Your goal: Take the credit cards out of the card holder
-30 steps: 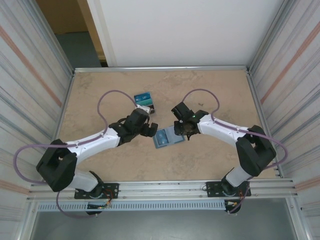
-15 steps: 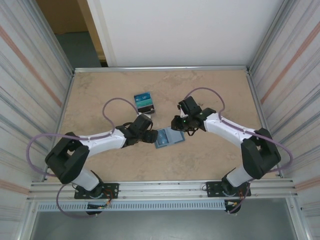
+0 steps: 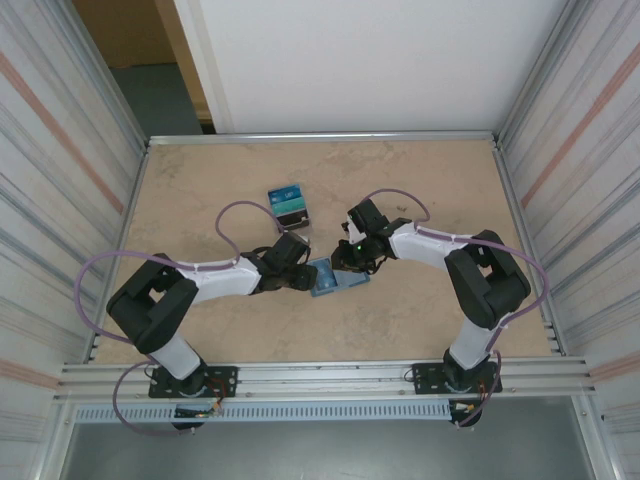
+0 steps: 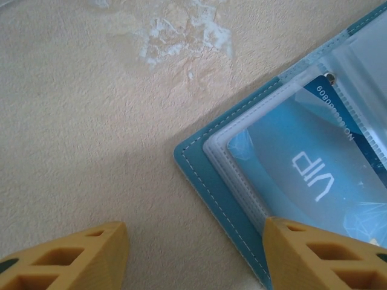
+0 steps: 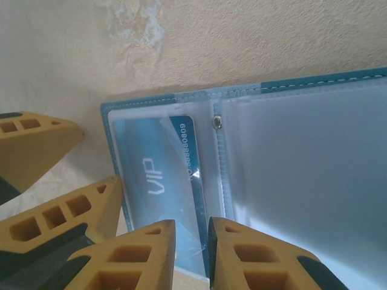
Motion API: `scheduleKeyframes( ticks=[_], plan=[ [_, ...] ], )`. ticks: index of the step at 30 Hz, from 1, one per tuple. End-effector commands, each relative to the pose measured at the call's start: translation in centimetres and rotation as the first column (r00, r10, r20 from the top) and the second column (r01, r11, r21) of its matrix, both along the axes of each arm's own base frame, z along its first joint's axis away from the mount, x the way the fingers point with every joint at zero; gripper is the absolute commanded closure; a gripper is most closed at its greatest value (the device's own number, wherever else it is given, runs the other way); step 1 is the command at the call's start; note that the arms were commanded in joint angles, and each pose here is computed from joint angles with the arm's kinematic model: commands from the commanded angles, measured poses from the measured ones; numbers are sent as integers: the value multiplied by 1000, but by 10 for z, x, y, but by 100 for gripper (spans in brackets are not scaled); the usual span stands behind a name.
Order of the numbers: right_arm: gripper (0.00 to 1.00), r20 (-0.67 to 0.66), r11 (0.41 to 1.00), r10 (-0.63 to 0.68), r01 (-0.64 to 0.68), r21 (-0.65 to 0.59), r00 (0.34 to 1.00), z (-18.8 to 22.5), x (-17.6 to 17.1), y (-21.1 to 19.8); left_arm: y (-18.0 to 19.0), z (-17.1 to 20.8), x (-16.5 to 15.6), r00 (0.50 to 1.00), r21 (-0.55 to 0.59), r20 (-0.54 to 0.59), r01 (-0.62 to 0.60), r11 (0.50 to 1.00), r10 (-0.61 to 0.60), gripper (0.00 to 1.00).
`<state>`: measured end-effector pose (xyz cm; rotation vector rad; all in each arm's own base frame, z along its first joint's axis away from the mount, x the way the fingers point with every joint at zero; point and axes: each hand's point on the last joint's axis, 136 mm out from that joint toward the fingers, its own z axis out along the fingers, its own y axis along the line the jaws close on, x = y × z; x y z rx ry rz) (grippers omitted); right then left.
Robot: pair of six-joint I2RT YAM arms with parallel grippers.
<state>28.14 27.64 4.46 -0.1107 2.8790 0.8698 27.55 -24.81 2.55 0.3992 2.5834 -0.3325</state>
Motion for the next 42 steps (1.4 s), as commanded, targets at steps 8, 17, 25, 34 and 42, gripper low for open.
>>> scheduleKeyframes(
  ticks=[8,17,25,34,42],
  plan=[
    [79,-33,999,1,1,42,999,-8,6,8,-5,-8,2,999,36,-19,32,999,-31,40],
    [83,-60,997,-14,18,70,998,-17,3,9,-2,-10,2,999,62,-21,32,998,-31,42],
    [84,-86,996,-49,55,66,995,-22,3,2,-2,-13,3,999,73,-26,32,997,-30,46],
    [83,-86,997,-57,61,53,995,-24,1,-1,-3,-15,4,999,81,-34,37,996,-34,47],
    [83,-113,994,-49,59,88,992,-28,-2,4,-3,-16,5,999,96,-39,42,994,-38,49]
  ],
)
